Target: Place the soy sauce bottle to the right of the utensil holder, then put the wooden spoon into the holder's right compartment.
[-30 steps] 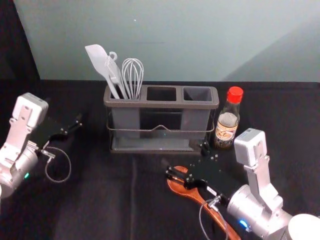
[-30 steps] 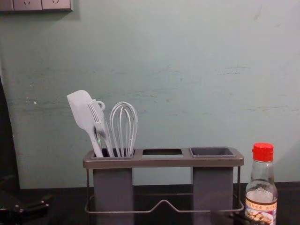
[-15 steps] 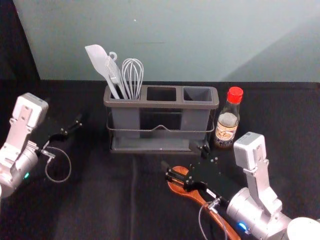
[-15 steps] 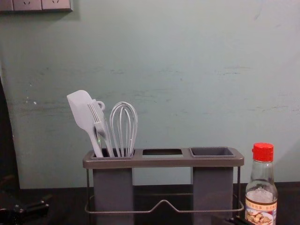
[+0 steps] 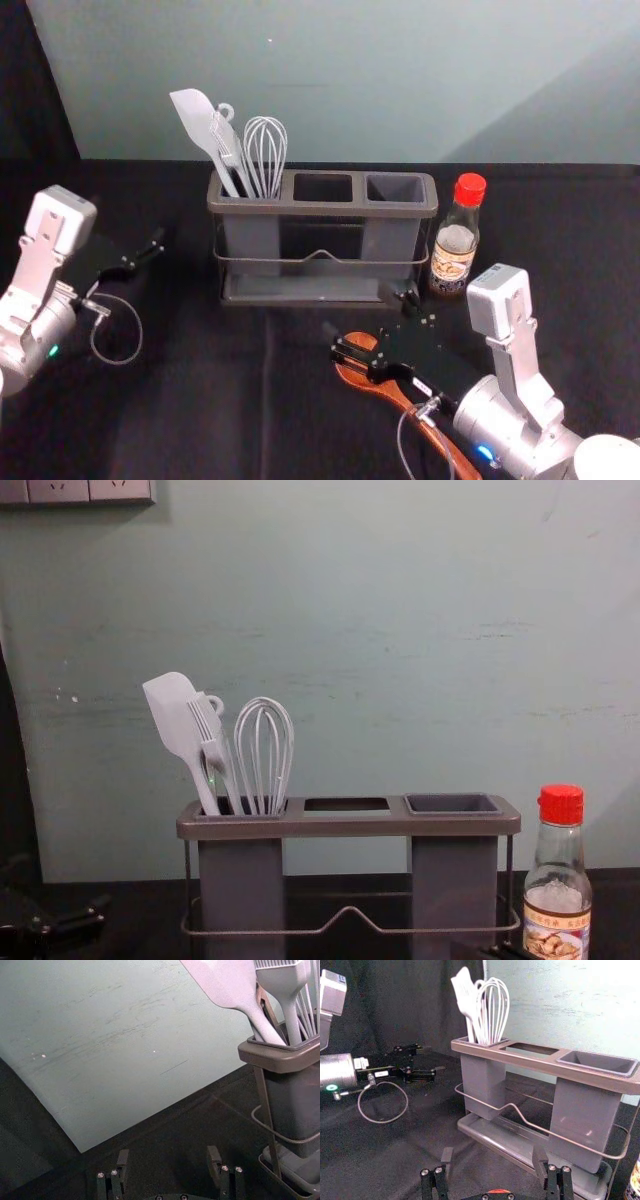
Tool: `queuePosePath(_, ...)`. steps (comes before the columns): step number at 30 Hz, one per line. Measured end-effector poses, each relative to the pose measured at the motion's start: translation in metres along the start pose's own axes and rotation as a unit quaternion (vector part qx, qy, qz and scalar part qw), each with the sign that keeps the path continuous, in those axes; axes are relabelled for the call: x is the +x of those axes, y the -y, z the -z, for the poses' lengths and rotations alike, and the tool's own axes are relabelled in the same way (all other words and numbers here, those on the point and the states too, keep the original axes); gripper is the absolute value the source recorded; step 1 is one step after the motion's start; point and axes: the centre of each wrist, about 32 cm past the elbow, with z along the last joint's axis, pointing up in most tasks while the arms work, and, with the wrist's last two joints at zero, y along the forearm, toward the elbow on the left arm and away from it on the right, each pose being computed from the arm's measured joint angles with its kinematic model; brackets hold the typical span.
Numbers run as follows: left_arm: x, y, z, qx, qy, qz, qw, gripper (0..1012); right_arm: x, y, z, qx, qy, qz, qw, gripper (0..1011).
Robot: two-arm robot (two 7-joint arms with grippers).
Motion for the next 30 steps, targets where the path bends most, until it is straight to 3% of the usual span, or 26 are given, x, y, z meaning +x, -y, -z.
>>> queuePosePath(5,0.0000,0.0000,0.0000,0.000,0.000,0.000,1.0000,1000,-0.002,0.000,0.000,-0.006,-0.002,-0.003,1.0000,1003)
queuePosePath(11,0.0000,0.0000,0.0000,0.000,0.000,0.000,1.0000,1000,-0.008,0.002,-0.012,-0.047,-0.001,-0.006,0.9989,1003)
queuePosePath(20,0.0000,0.0000,0.0000,0.000,0.000,0.000,1.0000,1000,-0.017,0.007,-0.057,-0.121,0.010,0.012,0.9925,1003)
queuePosePath(24,0.0000,0.0000,0.0000,0.000,0.000,0.000,1.0000,1000,-0.018,0.008,-0.079,-0.153,-0.004,0.026,0.9879,1003)
queuePosePath(30,0.0000,0.0000,0.0000,0.000,0.000,0.000,1.0000,1000,-0.013,0.005,-0.101,-0.197,-0.030,0.029,0.9794,1003)
